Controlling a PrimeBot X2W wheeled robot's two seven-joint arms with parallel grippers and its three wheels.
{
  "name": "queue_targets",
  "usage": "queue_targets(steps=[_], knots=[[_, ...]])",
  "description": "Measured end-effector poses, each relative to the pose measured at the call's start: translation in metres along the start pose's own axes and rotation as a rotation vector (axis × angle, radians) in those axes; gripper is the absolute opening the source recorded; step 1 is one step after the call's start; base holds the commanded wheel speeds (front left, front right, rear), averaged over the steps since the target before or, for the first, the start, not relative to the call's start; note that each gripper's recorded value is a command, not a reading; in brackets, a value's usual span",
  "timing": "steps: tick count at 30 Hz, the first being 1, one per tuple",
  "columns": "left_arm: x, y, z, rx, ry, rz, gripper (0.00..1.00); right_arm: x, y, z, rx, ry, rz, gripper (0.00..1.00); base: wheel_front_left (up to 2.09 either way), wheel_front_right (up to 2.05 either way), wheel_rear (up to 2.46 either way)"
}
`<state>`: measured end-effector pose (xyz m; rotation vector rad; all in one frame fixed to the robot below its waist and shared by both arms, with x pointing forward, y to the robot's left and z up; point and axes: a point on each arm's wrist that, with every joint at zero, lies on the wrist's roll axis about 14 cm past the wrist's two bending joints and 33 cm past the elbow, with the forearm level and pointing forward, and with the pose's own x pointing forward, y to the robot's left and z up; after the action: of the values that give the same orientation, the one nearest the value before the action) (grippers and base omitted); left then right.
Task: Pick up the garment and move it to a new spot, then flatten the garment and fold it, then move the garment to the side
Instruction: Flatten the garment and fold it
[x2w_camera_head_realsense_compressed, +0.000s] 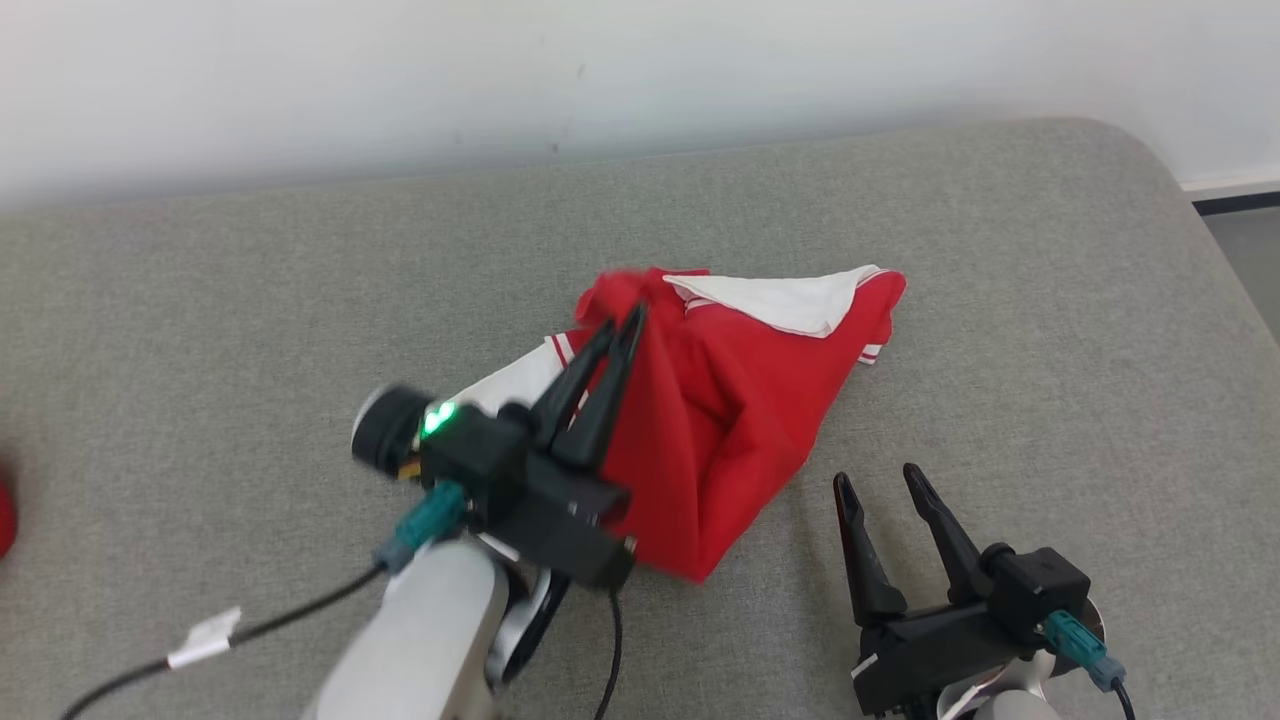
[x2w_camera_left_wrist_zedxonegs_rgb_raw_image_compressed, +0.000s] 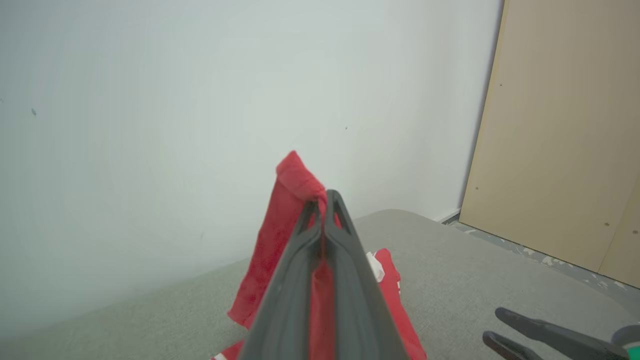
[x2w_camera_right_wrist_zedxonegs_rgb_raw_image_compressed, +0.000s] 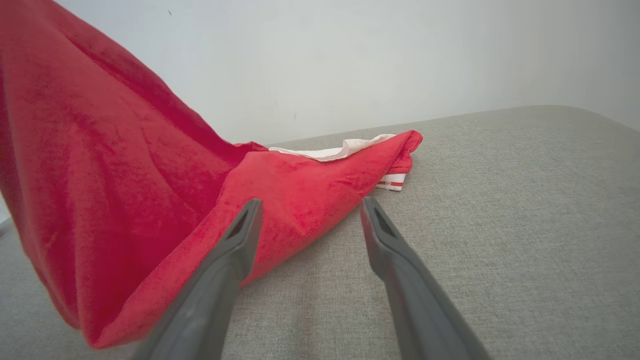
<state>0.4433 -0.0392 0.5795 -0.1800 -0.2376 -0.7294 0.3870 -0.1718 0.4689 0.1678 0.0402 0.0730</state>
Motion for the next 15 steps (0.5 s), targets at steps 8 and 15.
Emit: queue_targets(steps=[8,15], knots=[[0.054,-0.02,0.073,0.017,-0.201,-0.125,0.0,-0.003,-0.009,-0.007,0.013,0.02,-0.031,1.0,0.0,0.0,0.0],[0.09,0.004,0.135,0.082,-0.355,-0.102,0.0,0.005,-0.01,-0.01,0.019,0.025,-0.03,1.0,0.0,0.0,0.0]])
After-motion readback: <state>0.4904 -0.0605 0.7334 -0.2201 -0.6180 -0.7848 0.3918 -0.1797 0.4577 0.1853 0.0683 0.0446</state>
